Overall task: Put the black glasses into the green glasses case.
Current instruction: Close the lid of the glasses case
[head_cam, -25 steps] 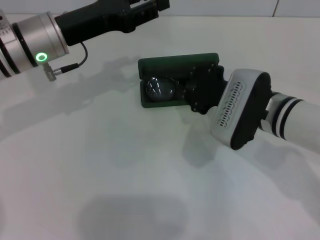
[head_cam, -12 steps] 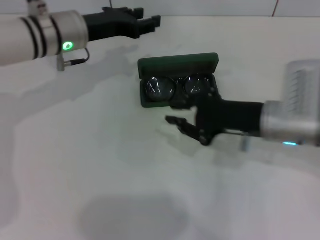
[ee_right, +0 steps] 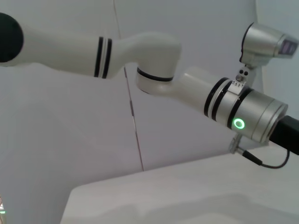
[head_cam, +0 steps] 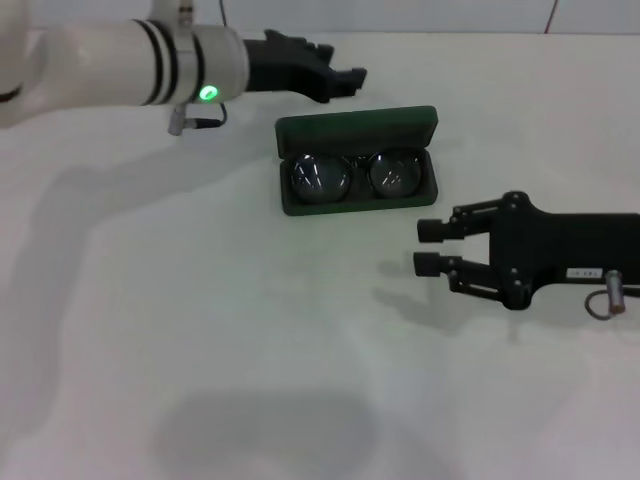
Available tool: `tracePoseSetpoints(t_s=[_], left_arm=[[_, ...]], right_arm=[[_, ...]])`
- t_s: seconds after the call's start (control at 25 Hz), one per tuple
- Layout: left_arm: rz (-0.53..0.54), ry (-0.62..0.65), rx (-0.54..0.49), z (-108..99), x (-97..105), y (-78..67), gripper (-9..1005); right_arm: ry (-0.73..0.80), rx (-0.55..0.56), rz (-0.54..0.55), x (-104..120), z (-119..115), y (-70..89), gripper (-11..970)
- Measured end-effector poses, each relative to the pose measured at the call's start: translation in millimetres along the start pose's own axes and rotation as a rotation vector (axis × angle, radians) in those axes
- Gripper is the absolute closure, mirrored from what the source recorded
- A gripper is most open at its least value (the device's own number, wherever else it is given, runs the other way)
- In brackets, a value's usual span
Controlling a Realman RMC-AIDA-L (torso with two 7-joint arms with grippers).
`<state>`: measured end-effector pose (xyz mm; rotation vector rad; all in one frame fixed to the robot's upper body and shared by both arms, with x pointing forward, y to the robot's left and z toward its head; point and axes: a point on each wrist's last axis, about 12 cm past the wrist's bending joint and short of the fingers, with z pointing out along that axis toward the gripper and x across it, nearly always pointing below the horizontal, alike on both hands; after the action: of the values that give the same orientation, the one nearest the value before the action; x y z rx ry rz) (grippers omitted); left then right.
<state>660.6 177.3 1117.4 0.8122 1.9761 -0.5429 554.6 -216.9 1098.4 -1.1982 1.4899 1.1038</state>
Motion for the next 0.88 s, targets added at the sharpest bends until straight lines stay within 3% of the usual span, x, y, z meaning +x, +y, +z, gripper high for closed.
tracePoseSetpoints(t_s=[0.52, 0.88], left_arm=[[0.036, 0.089, 0.053, 11, 7, -18.3, 437], [0.029, 0.106, 0.064, 4, 29, -20.0, 437]], right_arm=[[0.062, -0.004, -0.003, 9, 5, 2.3, 629], [0.084, 0.04, 0.0, 12, 5, -2.3, 621]])
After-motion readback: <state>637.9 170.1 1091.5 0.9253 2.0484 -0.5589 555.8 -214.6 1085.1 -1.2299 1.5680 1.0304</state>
